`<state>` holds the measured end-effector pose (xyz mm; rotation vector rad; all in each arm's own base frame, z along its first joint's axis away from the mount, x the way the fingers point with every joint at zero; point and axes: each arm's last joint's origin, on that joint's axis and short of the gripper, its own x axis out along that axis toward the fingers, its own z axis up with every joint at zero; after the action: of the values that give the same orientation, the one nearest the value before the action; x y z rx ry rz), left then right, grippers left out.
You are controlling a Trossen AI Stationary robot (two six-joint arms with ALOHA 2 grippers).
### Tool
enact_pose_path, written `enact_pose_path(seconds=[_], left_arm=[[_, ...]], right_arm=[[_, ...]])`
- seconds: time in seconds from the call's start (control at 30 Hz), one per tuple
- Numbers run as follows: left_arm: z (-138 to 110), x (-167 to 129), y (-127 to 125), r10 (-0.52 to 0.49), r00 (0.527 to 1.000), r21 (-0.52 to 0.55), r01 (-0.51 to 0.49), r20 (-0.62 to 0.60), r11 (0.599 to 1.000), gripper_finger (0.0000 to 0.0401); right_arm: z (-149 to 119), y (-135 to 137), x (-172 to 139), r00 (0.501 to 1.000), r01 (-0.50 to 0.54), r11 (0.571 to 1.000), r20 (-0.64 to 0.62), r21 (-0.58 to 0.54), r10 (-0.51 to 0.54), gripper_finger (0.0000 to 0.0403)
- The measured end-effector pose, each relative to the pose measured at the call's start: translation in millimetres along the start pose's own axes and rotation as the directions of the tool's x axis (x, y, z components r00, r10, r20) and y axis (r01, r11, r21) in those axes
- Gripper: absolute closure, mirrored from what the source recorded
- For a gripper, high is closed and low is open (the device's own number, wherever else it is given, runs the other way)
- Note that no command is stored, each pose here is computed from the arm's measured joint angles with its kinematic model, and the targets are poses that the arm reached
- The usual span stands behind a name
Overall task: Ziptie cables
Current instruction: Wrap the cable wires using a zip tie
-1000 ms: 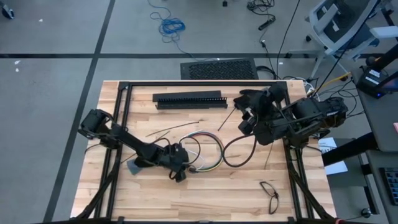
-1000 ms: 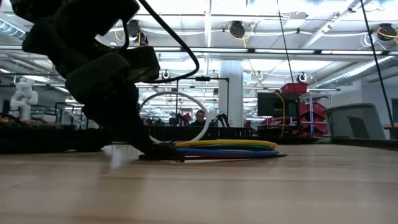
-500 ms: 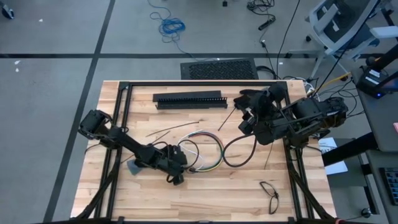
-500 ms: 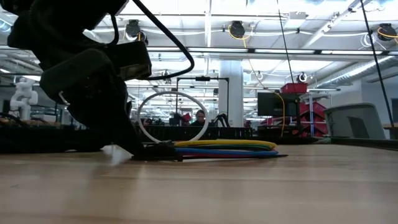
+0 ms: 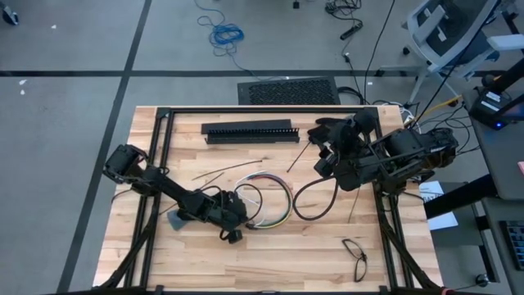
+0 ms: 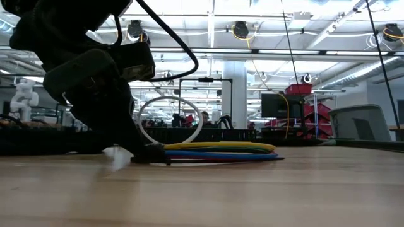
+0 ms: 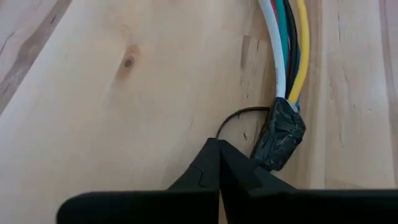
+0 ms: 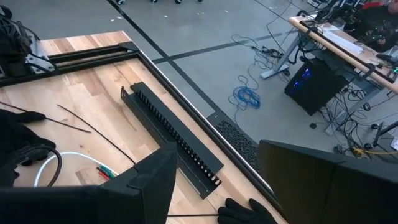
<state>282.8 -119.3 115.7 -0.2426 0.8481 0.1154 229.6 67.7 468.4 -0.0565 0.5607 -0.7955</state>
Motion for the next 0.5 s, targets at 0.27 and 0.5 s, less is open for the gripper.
enact_pose_path(seconds=[0.27,0.5], left_arm=[[1,-5,-1,-0.029,0.998,-0.019,0.028,-0.059,0.999,0.0400],[10,-15,-4,-0.009,0.991,0.030,0.013,-0.134,0.999,0.0401]], right_arm=[[0,0,0,1.000,0.000,1.000,0.000,0.000,0.000,0.0179],[0,0,0,1.000,0.016,1.000,0.013,-0.004,-0.016,0.0179]])
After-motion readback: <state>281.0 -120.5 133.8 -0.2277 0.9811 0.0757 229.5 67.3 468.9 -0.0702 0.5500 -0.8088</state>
